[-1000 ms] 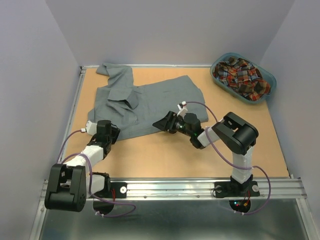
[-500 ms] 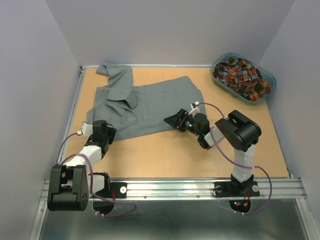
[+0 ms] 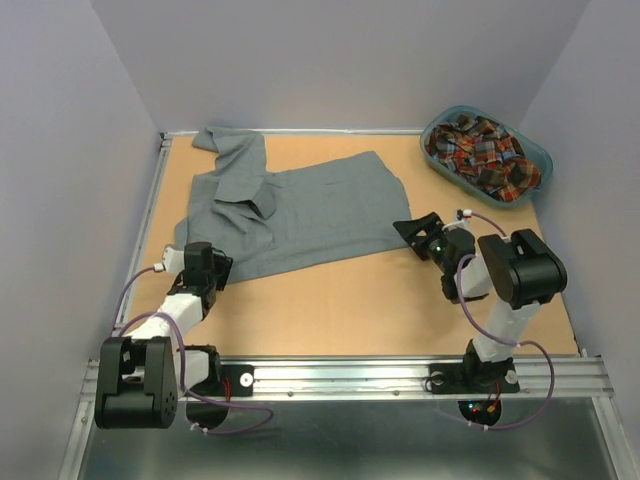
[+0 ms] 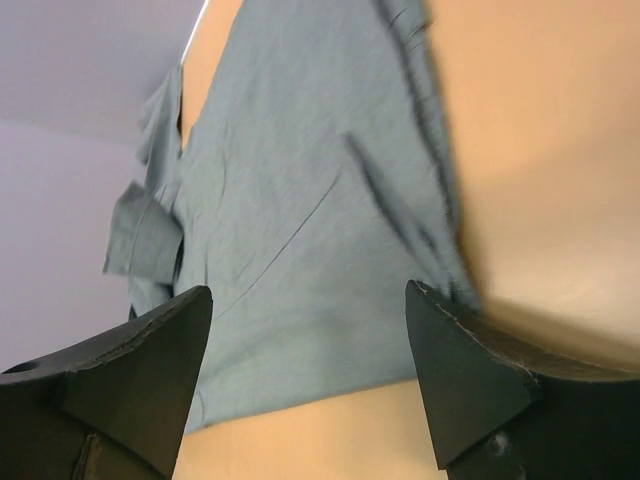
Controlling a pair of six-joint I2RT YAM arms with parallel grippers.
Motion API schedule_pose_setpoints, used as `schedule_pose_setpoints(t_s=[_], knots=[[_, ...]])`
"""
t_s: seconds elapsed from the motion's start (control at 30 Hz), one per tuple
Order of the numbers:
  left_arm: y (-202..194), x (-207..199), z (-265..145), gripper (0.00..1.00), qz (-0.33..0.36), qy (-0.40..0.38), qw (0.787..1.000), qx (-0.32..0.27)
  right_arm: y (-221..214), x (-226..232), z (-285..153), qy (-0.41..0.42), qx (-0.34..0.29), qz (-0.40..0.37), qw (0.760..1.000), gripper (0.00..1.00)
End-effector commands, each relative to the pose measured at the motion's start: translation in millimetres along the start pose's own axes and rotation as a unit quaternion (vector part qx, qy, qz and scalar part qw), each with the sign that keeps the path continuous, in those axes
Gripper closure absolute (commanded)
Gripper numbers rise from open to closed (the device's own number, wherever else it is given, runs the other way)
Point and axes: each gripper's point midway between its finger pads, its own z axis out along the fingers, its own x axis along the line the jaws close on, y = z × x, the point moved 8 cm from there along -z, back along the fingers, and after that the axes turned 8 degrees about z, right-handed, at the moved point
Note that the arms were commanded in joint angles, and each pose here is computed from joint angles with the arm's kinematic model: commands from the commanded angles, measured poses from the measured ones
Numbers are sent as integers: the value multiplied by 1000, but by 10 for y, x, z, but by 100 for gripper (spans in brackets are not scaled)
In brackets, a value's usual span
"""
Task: Fold and stack the long sleeve shirts
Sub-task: Fold the shirt
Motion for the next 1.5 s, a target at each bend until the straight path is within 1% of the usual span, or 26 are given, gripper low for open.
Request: schedule_pose_setpoints(t_s=[0.0, 0.03, 0.07, 0.1, 0.13, 0.17, 0.23, 0.27, 0.3, 0.37, 0.4, 0.47, 0.5, 0.53, 0.63, 0.67, 0.73, 0.77, 0.9, 1.0, 1.13, 1.23, 1.3, 1.33, 1.37, 1.47], knots=[[27, 70, -78, 47, 27, 27, 999, 4, 175, -172, -154, -42, -25, -12, 999, 16], [67, 19, -121, 46, 30, 19, 999, -2, 203, -131, -157, -35, -25, -19, 999, 16], [140, -83, -162, 41, 41, 7, 999, -11, 253, -29, -133, -25, -19, -38, 999, 16], [182, -116, -214, 38, 48, 6, 999, -17, 222, -69, -129, -52, 5, -39, 998, 17], [227, -169, -250, 36, 55, 1, 998, -23, 283, 46, -87, -31, 2, -55, 998, 16], [322, -283, -302, 29, 76, -13, 996, -36, 308, 95, -44, -41, 22, -76, 996, 16], [424, -401, -362, 21, 104, -24, 993, -52, 399, 249, -37, -40, 26, -104, 993, 16], [475, -461, -383, 18, 121, -27, 991, -57, 377, 211, -69, -70, 47, -111, 990, 16], [591, -608, -437, 13, 153, -42, 985, -72, 455, 314, -28, -66, 46, -146, 986, 16], [664, -730, -408, 9, 192, -44, 978, -72, 453, 362, -81, -90, 71, -168, 979, 16], [757, -886, -445, 8, 223, -64, 970, -79, 485, 482, -50, -81, 75, -199, 974, 16], [777, -972, -334, 8, 251, -59, 964, -64, 448, 505, -72, -96, 94, -225, 965, 16], [842, -1101, -334, 7, 259, -69, 961, -66, 412, 543, -59, -93, 101, -245, 960, 17], [776, -1120, -236, 7, 276, -63, 958, -45, 412, 619, -35, -88, 104, -256, 957, 17], [672, -1292, -128, 7, 302, -66, 951, -29, 238, 731, 82, -78, 131, -299, 942, 17], [655, -1325, -106, 7, 306, -65, 950, -27, 148, 853, 149, -68, 138, -328, 932, 17], [656, -1418, -80, 7, 311, -66, 948, -29, 7, 827, 278, -74, 163, -347, 921, 17], [667, -1480, -60, 7, 314, -67, 947, -30, -55, 917, 339, -68, 168, -359, 915, 18], [685, -1527, -48, 7, 345, -45, 937, -33, -289, 728, 512, -106, 199, -387, 894, 22], [653, -1436, -86, 7, 356, -25, 934, -33, -401, 622, 542, -131, 212, -403, 881, 23], [604, -1251, -105, 7, 359, -6, 933, -32, -497, 388, 456, -179, 247, -398, 865, 24], [598, -1148, -171, 6, 364, -2, 931, -38, -494, 218, 276, -230, 262, -405, 845, 24], [630, -1103, -281, 6, 373, -9, 926, -51, -522, 58, 21, -275, 301, -398, 822, 24], [614, -1073, -270, 6, 375, -6, 926, -48, -521, 78, 18, -274, 298, -394, 825, 24], [647, -1083, -341, 6, 380, -14, 923, -58, -533, 30, -112, -298, 321, -385, 812, 24], [696, -1038, -482, 6, 382, -20, 921, -78, -566, 23, -350, -323, 343, -352, 809, 24]])
